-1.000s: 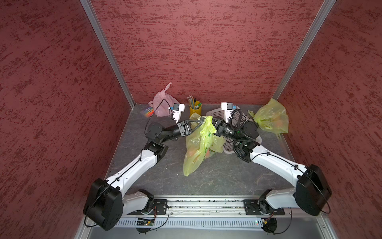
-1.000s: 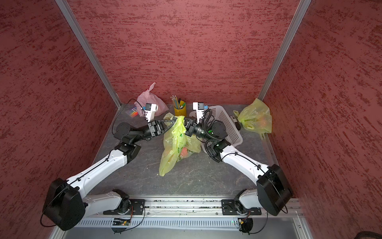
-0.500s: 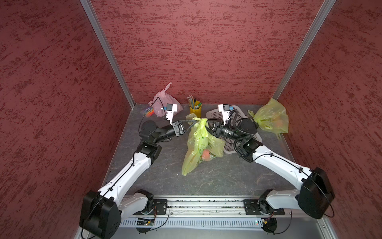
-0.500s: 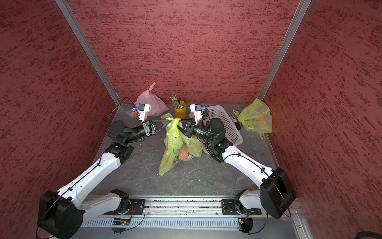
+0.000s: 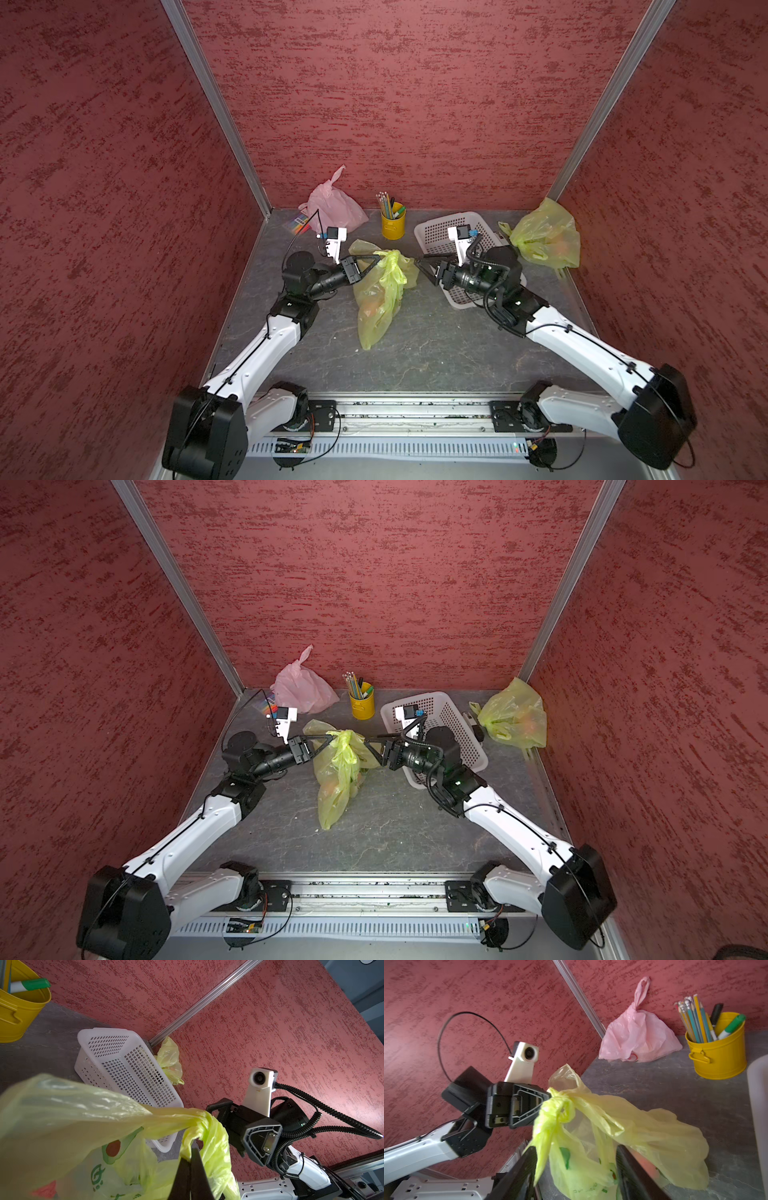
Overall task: Place the peach into a plastic bag & tie a knot
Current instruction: Tie the plastic bag at the center of the board.
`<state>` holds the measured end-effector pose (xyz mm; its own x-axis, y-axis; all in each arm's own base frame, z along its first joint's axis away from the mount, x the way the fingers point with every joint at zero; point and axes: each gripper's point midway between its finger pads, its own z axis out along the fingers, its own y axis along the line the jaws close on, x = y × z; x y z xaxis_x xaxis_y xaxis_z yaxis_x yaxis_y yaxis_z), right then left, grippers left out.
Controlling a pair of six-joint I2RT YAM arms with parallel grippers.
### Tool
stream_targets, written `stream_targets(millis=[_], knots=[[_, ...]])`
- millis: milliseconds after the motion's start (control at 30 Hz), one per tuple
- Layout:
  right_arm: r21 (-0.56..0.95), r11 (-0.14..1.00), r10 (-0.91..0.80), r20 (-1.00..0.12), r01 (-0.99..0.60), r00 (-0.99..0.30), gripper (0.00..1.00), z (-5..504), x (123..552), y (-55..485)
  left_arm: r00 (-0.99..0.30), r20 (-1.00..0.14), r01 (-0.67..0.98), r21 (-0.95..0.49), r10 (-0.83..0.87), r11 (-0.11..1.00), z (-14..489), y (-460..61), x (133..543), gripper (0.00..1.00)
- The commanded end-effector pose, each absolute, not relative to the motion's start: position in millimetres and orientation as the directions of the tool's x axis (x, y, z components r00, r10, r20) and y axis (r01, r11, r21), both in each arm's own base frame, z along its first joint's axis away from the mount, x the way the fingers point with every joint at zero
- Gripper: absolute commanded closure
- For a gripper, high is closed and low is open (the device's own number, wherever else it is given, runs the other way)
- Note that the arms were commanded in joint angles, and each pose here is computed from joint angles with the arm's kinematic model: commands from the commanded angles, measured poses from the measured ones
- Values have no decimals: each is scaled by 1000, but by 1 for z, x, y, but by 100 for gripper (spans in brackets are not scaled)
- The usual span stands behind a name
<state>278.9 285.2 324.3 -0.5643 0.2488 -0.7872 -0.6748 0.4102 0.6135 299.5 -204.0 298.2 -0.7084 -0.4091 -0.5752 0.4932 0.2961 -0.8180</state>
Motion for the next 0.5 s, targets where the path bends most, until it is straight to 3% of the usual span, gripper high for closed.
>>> stream_targets(millis=[0,233,467], knots=[[659,325,201,-749,-678,-632,38,324,264,300,-679,-611,527,-792,-407,310,307,-202,299,100],[691,223,158,-721,-687,-674,39,321,253,321,-682,-606,522,-796,-409,307,308,-202,299,100],[694,180,130,-720,-697,-682,58,322,245,336,-689,-601,518,-799,-405,305,307,-203,300,100]])
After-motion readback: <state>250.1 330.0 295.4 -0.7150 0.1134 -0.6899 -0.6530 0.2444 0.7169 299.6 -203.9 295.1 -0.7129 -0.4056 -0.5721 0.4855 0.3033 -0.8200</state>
